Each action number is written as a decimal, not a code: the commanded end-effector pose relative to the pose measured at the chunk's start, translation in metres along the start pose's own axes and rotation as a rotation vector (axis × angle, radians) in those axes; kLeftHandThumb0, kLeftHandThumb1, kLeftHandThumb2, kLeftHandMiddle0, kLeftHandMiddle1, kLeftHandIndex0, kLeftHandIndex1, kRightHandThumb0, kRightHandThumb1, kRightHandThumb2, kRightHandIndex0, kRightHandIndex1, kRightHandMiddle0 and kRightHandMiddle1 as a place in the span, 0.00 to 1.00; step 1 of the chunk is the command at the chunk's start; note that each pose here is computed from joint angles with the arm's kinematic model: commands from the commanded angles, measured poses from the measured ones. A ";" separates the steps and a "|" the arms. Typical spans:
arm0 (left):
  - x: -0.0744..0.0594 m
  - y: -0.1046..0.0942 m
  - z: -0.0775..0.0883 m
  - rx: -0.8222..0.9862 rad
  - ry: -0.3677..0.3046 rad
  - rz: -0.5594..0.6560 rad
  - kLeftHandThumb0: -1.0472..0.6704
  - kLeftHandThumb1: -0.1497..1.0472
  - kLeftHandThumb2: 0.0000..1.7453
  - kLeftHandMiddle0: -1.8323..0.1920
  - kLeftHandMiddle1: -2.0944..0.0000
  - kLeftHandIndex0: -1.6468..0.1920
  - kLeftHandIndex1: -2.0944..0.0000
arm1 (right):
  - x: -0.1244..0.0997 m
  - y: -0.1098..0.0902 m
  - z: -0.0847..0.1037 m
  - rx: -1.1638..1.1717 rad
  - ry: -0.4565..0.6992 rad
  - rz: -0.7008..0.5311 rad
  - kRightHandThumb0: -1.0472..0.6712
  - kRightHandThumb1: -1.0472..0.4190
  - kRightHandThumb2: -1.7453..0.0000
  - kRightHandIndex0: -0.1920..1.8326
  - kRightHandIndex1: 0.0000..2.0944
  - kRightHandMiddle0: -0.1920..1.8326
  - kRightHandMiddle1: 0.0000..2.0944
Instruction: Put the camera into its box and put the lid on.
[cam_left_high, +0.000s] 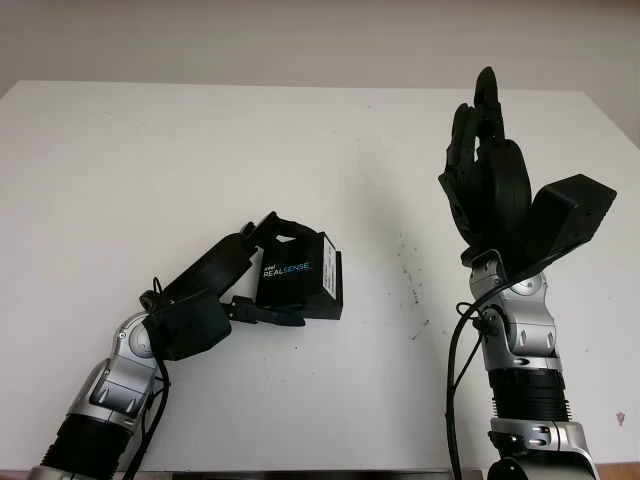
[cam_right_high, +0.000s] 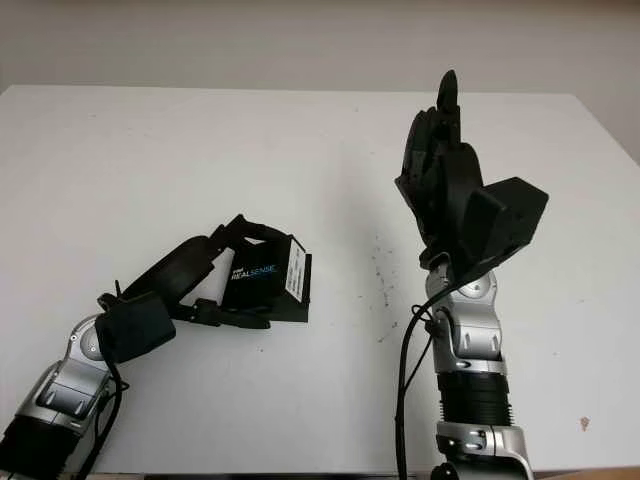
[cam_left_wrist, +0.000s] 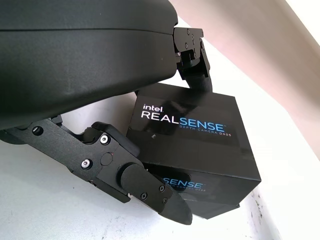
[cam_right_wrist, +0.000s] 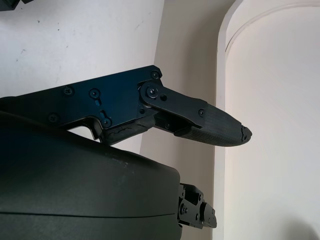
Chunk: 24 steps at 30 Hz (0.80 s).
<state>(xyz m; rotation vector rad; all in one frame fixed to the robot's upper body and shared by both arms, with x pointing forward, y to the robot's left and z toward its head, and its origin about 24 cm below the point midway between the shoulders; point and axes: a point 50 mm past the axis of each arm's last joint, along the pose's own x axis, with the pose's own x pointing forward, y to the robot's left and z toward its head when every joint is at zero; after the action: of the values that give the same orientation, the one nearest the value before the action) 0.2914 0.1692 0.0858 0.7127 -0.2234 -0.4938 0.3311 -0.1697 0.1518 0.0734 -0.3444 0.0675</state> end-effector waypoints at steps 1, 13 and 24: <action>-0.002 0.003 0.002 0.008 -0.013 0.035 0.45 1.00 0.14 0.79 0.20 0.88 0.40 | -0.001 -0.001 0.006 -0.014 -0.021 -0.003 0.21 0.00 0.60 0.01 0.02 0.01 0.01; -0.002 0.012 0.020 0.058 -0.031 0.185 0.48 1.00 0.13 0.83 0.09 0.91 0.29 | -0.003 0.001 0.002 -0.015 -0.019 0.012 0.21 0.00 0.59 0.00 0.02 0.00 0.01; -0.008 0.044 0.059 0.099 0.007 0.192 0.49 1.00 0.10 0.74 0.09 0.85 0.37 | -0.004 0.003 -0.001 -0.002 -0.015 0.007 0.22 0.00 0.60 0.01 0.02 0.01 0.01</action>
<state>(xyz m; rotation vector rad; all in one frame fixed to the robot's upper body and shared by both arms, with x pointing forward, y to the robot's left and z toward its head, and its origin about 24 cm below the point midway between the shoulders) 0.2796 0.1691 0.1472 0.7784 -0.2740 -0.3014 0.3286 -0.1660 0.1504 0.0709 -0.3548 0.0807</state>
